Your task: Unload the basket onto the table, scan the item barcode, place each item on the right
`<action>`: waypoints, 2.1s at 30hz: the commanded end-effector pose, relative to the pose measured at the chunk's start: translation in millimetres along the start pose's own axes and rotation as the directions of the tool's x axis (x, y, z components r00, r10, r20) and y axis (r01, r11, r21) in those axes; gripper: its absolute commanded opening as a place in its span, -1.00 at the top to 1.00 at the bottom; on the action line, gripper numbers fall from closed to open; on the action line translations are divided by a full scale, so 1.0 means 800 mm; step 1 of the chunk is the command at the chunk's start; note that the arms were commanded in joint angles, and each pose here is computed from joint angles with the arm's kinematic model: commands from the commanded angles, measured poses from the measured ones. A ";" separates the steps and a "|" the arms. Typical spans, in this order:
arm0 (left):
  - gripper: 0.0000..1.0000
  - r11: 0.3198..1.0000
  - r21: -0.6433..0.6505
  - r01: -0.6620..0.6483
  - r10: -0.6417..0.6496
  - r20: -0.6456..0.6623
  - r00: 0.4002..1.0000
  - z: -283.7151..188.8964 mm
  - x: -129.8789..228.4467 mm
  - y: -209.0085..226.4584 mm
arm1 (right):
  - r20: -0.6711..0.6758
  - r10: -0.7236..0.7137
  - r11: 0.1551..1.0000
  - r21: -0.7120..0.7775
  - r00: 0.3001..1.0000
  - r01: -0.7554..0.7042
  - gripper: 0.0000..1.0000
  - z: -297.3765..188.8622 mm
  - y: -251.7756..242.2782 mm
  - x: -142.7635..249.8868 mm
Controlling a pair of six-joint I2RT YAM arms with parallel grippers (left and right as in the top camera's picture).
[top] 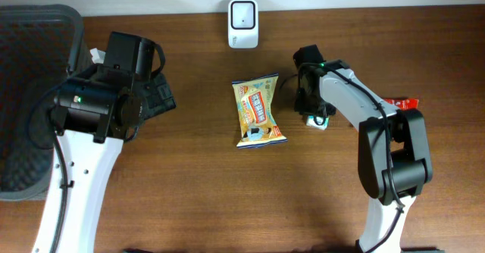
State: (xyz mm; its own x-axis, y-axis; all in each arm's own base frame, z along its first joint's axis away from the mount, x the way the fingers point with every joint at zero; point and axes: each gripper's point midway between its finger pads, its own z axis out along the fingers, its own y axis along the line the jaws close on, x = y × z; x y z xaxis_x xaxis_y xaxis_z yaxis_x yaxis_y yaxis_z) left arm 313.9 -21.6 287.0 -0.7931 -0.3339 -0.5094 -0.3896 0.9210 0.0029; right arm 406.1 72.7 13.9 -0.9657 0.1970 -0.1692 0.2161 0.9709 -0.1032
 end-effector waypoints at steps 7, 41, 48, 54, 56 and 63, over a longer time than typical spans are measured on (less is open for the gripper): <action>-0.98 1.000 0.011 0.008 -0.008 0.019 1.000 -0.009 -0.003 0.003 | -0.068 -0.050 0.938 -0.346 0.996 0.023 0.92 -0.068 0.074 -0.016; -0.98 1.000 0.010 0.008 -0.008 0.019 1.000 -0.009 -0.003 0.003 | -0.313 -0.072 0.875 -0.475 0.947 -0.091 0.21 -0.047 -0.046 0.006; -0.98 1.000 0.010 0.008 -0.008 0.019 1.000 -0.009 -0.003 0.003 | -0.334 0.008 0.908 -0.392 0.942 -0.146 0.23 0.004 -0.012 0.032; -0.98 1.000 0.010 0.008 -0.008 0.019 1.000 -0.009 -0.003 0.003 | -0.317 -0.006 0.871 -0.468 0.948 -0.151 0.92 0.008 0.005 0.031; -0.98 1.000 0.010 0.008 -0.008 0.019 1.000 -0.009 -0.003 0.003 | -0.319 -0.027 0.802 -0.573 0.947 -0.170 0.92 -0.007 0.027 0.027; -0.98 1.000 0.010 0.008 -0.008 0.019 1.000 -0.009 -0.003 0.003 | -0.020 -0.233 0.206 -0.978 0.972 0.029 0.92 -0.150 0.104 -0.006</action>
State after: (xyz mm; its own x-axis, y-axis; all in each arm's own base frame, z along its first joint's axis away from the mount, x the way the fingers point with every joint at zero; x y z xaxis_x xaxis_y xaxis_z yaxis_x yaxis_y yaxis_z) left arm 313.9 -21.6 287.0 -0.7931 -0.3339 -0.5094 -0.3896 0.9210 0.0029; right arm 403.1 149.3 76.0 -0.9993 0.0274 0.0237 0.0351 0.5668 0.8231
